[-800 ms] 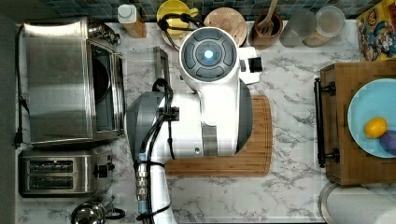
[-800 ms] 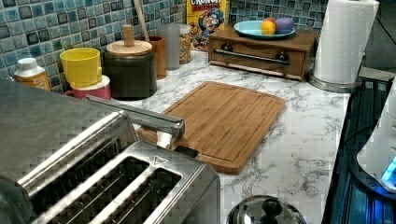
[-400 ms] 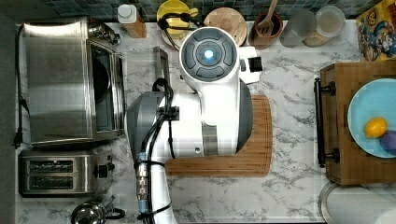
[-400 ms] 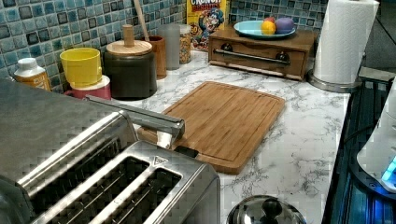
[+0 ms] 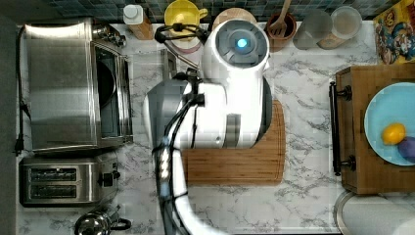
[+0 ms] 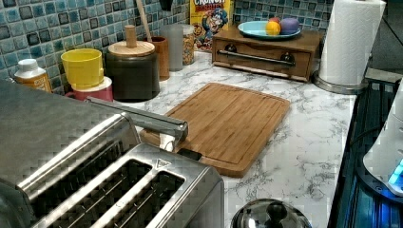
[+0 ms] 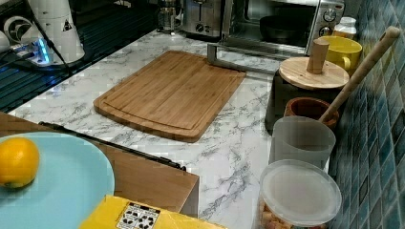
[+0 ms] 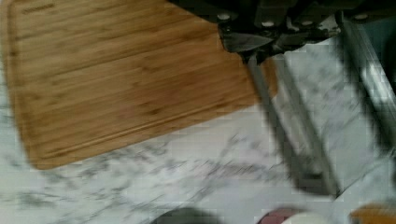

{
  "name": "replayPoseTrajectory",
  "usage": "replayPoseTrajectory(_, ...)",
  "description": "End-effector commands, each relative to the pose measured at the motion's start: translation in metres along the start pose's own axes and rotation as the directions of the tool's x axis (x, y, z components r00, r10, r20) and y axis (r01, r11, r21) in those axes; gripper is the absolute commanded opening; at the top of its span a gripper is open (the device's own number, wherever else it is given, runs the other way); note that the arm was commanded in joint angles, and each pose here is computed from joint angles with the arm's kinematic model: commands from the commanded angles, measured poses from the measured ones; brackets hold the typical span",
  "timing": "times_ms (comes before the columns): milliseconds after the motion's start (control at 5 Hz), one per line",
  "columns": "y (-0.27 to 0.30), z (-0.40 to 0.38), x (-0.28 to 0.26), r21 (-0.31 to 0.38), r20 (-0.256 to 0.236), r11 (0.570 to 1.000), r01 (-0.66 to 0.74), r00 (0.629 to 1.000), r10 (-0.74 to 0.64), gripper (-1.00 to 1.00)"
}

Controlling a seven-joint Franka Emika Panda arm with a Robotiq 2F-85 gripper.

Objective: Close the oven.

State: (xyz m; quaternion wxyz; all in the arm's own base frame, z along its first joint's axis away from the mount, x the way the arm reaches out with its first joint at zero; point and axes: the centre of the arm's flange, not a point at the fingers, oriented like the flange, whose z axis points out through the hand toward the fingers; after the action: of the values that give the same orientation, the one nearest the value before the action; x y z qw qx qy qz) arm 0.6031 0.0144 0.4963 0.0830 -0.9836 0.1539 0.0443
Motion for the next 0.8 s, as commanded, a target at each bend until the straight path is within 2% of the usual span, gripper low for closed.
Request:
replayPoseTrajectory(200,0.055,0.043,0.034,0.317,-0.104,0.919,0.236,0.971,-0.213,-1.00)
replayPoseTrajectory(400,0.035,0.058,0.041,0.390,-0.142,0.863,0.322,0.947,-0.289,-1.00)
replayPoseTrajectory(600,0.036,0.079,0.052,0.458,-0.140,0.818,0.348,0.937,-0.320,-1.00)
replayPoseTrajectory(800,0.041,0.102,0.056,0.482,-0.163,0.800,0.356,0.934,-0.317,-1.00)
